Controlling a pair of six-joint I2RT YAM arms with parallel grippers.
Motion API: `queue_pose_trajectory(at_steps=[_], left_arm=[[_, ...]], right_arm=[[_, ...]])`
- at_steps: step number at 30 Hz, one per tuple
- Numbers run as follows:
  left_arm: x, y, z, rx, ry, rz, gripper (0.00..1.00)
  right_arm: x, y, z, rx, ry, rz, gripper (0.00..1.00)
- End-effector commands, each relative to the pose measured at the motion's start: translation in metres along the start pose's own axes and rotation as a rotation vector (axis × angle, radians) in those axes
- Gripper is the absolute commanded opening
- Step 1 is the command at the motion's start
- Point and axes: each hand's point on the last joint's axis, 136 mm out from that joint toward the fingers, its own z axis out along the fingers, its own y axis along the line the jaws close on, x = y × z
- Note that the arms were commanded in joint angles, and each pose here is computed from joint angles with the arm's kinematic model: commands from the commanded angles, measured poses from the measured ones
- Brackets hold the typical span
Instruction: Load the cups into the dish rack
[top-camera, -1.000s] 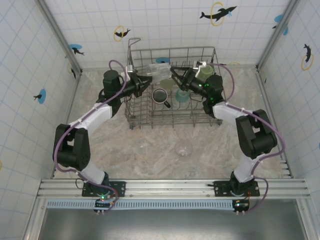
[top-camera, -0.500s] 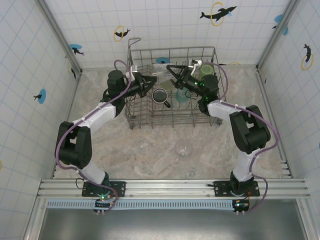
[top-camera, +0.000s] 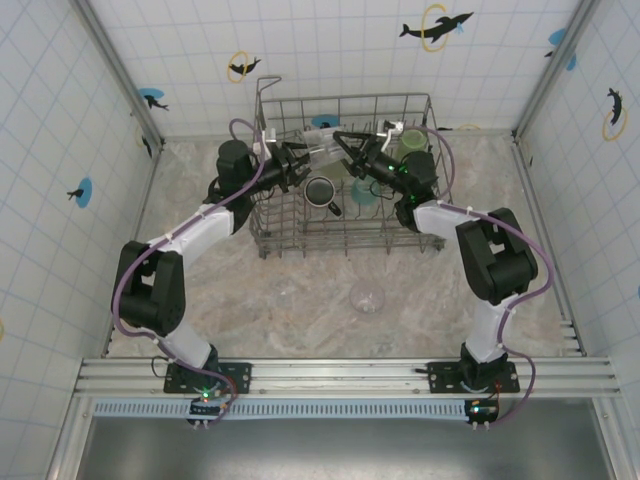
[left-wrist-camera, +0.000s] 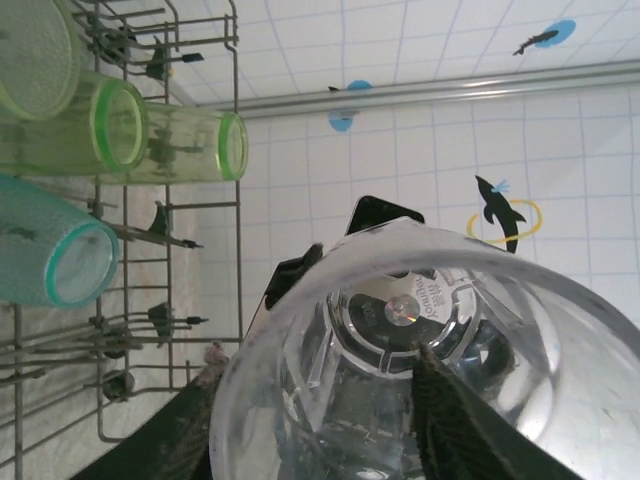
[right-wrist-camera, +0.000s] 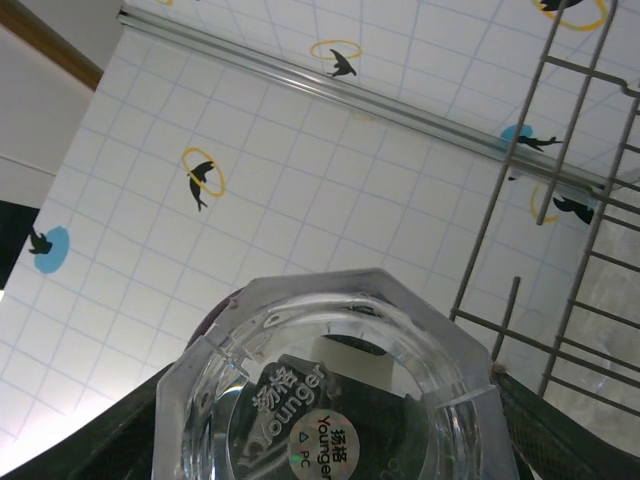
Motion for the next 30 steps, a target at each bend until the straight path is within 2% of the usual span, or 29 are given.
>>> queue_pose_trajectory(at_steps=[1,4,7,11,18,24,30], left_arm=[[-0.01,-0.032,-0.004,0.022,-0.063,0.11,0.57],[-0.015,-0.043,-0.01,0.002,-0.104,0.173,0.68],[-0.023,-0.045,-0.022,-0.068,-0.182,0.242,0.74],[-0.04,-0.043,-0.05,-0.184,-0.324,0.321,0.8],[-0.067,-0.05,-0.1,-0.305,-0.472,0.421,0.97],[-0.101,-0.028,-0.149,-0.457,-0.558,0.454,0.97],[-0.134,0.026,-0.212,-0.687,-0.662,0.426,0.97]], right_arm=[[-0.01,0.026,-0.006,0.013,-0.019,-0.12,0.54],[-0.013,0.023,-0.01,0.077,-0.025,-0.176,0.54],[-0.016,0.019,-0.014,0.147,-0.025,-0.226,0.54],[-0.016,0.015,-0.016,0.216,-0.013,-0.284,0.54],[-0.011,0.003,-0.018,0.333,0.015,-0.38,0.54],[0.003,-0.005,-0.012,0.404,0.071,-0.456,0.54],[0.024,-0.007,0.0,0.444,0.16,-0.573,0.54]])
